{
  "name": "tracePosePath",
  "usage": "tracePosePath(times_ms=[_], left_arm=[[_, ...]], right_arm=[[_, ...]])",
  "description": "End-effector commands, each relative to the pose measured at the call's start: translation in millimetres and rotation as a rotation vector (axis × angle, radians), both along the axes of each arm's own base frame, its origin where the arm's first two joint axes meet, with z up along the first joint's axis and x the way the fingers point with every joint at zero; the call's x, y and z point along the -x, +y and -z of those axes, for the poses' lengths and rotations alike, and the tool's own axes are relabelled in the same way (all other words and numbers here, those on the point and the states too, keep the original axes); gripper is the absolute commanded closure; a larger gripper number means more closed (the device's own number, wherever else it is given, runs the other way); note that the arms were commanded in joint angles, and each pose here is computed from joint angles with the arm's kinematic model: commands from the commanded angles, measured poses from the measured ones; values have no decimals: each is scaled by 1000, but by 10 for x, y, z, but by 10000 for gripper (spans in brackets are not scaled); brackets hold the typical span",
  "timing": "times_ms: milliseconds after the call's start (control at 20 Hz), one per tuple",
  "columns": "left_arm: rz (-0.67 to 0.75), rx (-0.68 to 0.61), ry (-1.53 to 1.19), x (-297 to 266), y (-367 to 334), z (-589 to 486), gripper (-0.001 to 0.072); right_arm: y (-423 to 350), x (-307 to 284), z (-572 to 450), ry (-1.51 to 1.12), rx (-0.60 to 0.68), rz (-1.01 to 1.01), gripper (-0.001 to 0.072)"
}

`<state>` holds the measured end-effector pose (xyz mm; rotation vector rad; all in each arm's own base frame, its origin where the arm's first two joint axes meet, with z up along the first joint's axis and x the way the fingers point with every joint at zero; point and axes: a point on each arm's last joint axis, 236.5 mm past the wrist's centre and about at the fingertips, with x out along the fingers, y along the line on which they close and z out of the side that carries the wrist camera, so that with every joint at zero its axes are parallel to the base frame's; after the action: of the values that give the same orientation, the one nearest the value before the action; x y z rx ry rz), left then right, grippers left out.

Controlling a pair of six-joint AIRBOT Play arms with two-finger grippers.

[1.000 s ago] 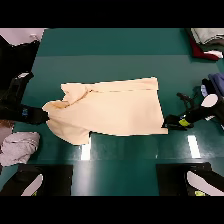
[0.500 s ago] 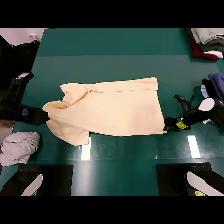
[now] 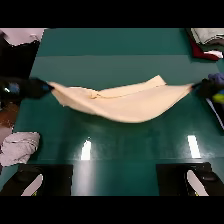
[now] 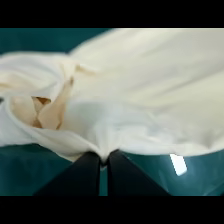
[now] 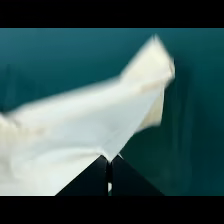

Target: Fold the shirts.

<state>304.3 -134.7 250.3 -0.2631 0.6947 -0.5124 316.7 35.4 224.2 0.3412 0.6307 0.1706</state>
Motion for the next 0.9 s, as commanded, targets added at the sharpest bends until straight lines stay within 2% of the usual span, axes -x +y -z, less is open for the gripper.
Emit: tracePosePath(times_ms=[0,400,650,850], left_arm=[[-43,10,-334,-27,88,-1140,676],[-117,14,-871,736,298,-2984,676],[-119,22,-992,1122,320,-3372,676],[-96,39,-1011,1372,281,-3483,676]], right_arm=[[-217,254,-1510,-439,39,126,700],[-330,486,-2541,-647,131,175,699],[-259,528,-2850,-667,174,138,700],[-144,650,-2812,-584,220,81,700]])
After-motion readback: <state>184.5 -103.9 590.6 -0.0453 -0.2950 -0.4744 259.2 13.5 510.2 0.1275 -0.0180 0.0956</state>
